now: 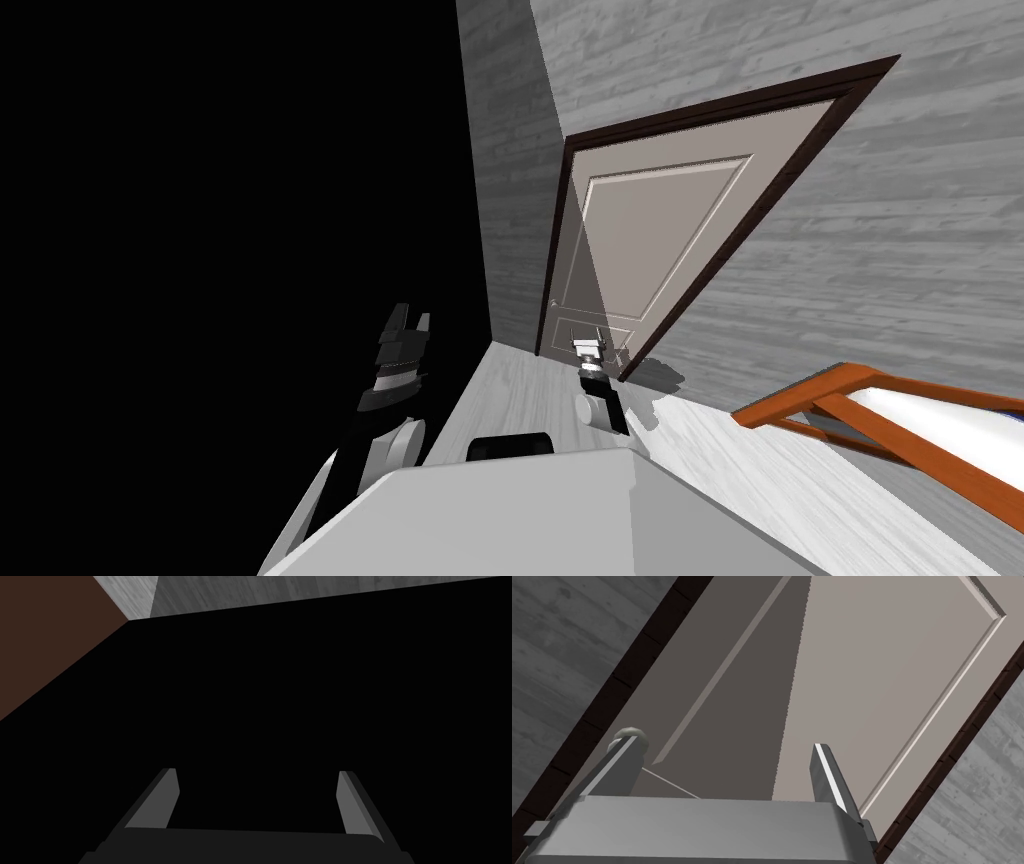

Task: Pull the door open

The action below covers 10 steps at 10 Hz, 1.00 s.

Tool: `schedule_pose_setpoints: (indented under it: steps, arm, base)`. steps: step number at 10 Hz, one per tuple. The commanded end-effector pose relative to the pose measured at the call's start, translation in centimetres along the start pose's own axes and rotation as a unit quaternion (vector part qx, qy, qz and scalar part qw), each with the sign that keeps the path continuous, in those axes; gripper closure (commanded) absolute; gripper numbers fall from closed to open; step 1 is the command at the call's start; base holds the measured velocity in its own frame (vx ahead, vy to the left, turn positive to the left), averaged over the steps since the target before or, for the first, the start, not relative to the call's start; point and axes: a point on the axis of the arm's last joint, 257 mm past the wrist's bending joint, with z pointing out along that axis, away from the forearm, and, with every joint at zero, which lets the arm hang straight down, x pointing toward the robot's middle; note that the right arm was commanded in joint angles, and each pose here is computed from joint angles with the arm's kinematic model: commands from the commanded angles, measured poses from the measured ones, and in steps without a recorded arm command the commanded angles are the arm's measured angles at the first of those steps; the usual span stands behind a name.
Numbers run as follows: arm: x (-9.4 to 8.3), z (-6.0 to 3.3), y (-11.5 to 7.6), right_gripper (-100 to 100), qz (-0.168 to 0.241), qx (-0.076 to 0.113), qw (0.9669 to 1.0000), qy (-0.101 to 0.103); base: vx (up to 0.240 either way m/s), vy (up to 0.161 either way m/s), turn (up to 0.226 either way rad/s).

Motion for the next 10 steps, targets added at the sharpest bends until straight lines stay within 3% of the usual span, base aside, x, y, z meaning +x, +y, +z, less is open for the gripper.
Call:
schedule_pose_setpoints:
  steps: [1,5,10]
  arm:
    - [-1.4,-0.20,-0.6,-100,0.022,0.002,0.9997,-0.014]
    - [-4.7,-1.04,-2.0,-100,0.071,0.005,0.9963,-0.048]
    - [-8.6,-2.36,-3.4,-100,0.126,0.002,0.9878,-0.091]
  base:
    - [0.094,-0.031,0.085]
    - [0.098,-0.029,0.073]
    - [0.093,-0.031,0.075]
